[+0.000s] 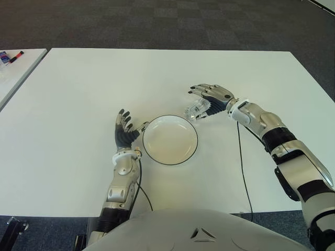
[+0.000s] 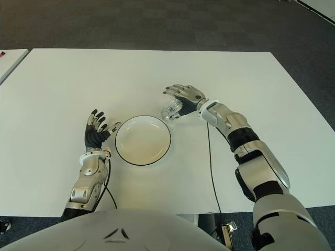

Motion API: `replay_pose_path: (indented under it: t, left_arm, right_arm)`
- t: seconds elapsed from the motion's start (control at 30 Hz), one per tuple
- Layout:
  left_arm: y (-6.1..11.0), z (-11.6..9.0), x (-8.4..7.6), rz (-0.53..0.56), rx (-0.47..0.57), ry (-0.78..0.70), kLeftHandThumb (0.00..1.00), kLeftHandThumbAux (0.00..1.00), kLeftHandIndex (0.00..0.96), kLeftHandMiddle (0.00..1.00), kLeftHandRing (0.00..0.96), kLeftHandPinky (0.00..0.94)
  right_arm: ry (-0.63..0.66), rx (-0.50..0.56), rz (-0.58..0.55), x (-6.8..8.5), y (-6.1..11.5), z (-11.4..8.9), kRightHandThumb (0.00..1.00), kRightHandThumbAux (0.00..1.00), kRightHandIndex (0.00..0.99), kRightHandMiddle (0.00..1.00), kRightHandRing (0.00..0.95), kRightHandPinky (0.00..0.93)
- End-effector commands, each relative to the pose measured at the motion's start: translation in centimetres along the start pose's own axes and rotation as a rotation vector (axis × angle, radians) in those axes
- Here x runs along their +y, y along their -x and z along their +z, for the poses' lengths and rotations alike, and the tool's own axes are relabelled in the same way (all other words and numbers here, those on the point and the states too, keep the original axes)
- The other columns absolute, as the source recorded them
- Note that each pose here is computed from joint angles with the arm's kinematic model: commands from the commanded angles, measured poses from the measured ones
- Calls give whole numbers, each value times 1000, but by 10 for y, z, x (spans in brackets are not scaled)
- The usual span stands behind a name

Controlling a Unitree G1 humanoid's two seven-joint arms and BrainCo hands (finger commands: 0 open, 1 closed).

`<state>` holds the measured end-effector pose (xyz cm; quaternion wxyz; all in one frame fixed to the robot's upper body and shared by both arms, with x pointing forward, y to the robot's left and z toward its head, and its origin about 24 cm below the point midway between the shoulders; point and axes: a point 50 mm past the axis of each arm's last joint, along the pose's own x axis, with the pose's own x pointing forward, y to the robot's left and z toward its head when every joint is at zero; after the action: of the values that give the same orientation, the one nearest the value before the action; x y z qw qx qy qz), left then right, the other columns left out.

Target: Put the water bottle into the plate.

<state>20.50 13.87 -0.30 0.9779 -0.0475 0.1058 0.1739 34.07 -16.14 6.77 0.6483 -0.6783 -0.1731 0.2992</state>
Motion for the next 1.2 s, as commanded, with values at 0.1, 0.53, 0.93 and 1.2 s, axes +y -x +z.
replay_pose_path:
  t: [0.1,0.53,0.93,1.2]
  left_arm:
    - [3,2,-13,6,11,75,0,957,70,146,133,159]
    - [4,2,-13,7,10,81,0,960,72,145,131,161]
    - [4,2,-13,7,16,71,0,954,70,138,128,157]
    - [4,3,-12,9,8,79,0,957,73,145,135,168]
  right_arm:
    - [48,-44,26,-2,-3,2,819,487,2,25,77,273]
    - [80,-70,34,-3,-4,3,750,502,0,16,49,206]
    - [96,-86,56,-4,-4,3,726,514,0,7,45,188]
    - [99,-86,87,-5,-5,2,737,516,0,12,66,210]
